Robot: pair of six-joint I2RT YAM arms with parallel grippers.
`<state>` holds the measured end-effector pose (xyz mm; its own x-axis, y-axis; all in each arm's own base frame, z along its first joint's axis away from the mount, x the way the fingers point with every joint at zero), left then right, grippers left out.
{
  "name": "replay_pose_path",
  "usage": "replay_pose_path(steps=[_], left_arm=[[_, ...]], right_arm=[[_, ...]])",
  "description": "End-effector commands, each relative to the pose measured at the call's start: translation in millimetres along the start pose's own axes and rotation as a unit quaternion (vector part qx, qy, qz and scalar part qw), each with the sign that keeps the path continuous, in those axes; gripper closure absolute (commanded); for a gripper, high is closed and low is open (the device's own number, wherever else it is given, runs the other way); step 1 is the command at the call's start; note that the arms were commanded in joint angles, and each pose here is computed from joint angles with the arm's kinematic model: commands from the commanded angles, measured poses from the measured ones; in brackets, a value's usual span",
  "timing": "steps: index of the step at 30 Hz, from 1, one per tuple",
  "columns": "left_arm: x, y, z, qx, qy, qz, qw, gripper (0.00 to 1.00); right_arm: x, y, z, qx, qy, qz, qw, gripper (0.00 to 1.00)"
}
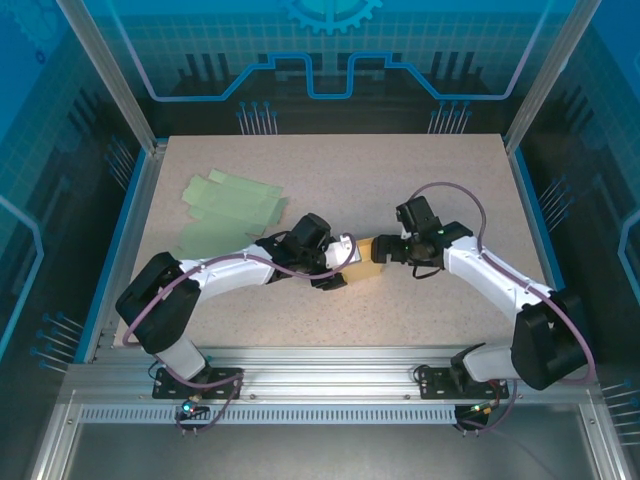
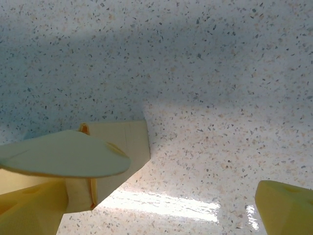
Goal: Fold the paper box
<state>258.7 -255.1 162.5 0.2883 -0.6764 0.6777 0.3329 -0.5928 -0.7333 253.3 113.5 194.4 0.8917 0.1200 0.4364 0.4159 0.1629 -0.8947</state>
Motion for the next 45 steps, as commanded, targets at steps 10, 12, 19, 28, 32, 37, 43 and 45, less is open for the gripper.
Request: replay_pose_path(steps=[10, 12, 19, 28, 32, 37, 43, 45], left_arm=[[-9, -7, 0, 0.015, -0.005, 0.026, 1.0, 0.33], [-9, -8, 1, 0.015, -0.007, 0.029, 0.999, 0.33], [-7, -9, 1, 0.018, 0.0, 0.015, 1.0, 0.32], [-6, -9, 2, 0.021, 0.003, 0.017, 1.0, 0.32], [-6, -9, 2, 0.02, 0.002, 0.02, 1.0, 0.32], [-6, -7, 3, 0.022, 0.003, 0.022, 1.0, 0.32], [-5, -5, 3, 0.02, 0.003, 0.023, 1.0, 0.32], [-5, -6, 3, 0.02, 0.004, 0.024, 1.0, 0.32]], right_arm=[[7, -48, 14, 0.037, -0.061, -0.046, 0.996, 0.0], [12, -61, 17, 0.051, -0.088, -0.066, 0.993, 0.02], [29, -69, 20, 0.037, -0.148, -0.079, 0.985, 0.35], [29, -42, 23, 0.043, -0.16, -0.042, 0.985, 0.48], [22, -37, 21, 0.04, -0.163, -0.033, 0.985, 0.52], [17, -29, 20, 0.038, -0.164, -0.02, 0.985, 0.58], [16, -23, 20, 0.038, -0.161, -0.013, 0.986, 0.64], [17, -23, 21, 0.039, -0.161, -0.015, 0.986, 0.64]])
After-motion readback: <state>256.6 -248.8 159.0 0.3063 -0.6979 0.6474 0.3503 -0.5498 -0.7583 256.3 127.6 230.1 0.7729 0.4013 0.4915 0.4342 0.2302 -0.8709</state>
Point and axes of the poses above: each hand's point on the last joint's axis, 136 mm out from that joint toward the fingers, its own y axis out along the fingers, its own z axis along the line the jaws close on, x = y × z, the point moved 10 cm from there along -y, back along the fingers, and after that the axes turned 11 degrees about -y, right-handed, at the moved point
